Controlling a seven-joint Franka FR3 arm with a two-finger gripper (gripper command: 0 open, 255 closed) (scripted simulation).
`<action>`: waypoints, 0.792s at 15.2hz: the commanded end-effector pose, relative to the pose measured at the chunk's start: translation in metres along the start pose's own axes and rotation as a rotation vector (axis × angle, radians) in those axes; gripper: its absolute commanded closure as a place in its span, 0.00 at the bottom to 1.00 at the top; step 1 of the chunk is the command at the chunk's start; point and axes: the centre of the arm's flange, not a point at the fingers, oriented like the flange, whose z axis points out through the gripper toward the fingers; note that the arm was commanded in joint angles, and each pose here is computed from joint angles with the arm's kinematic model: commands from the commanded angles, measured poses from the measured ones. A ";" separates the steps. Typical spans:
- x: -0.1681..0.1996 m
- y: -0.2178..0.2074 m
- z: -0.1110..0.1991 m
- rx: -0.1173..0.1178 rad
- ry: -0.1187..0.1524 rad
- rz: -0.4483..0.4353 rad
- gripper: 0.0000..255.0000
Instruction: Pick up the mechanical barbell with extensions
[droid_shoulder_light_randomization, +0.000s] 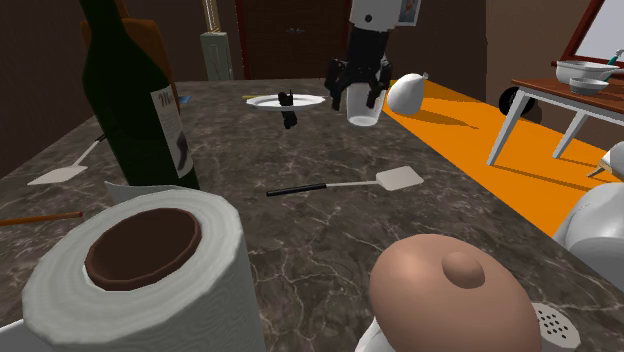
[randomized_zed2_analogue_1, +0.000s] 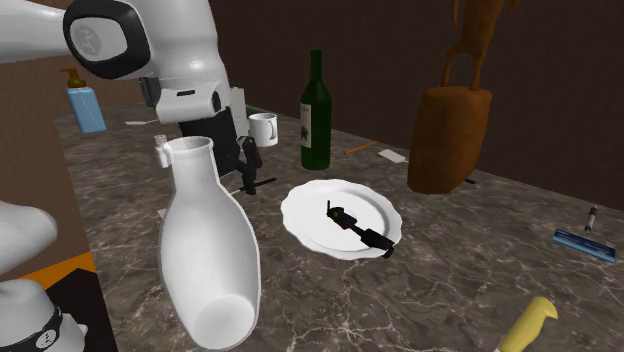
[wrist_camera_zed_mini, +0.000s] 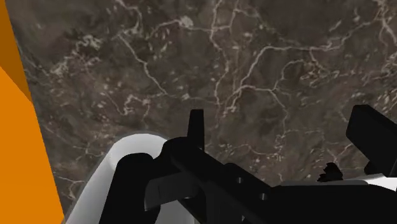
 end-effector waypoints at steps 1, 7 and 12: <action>0.017 -0.019 -0.004 -0.007 0.025 0.025 0.00; 0.067 -0.073 -0.011 -0.029 0.099 0.094 0.00; 0.112 -0.115 -0.018 -0.048 0.160 0.152 0.00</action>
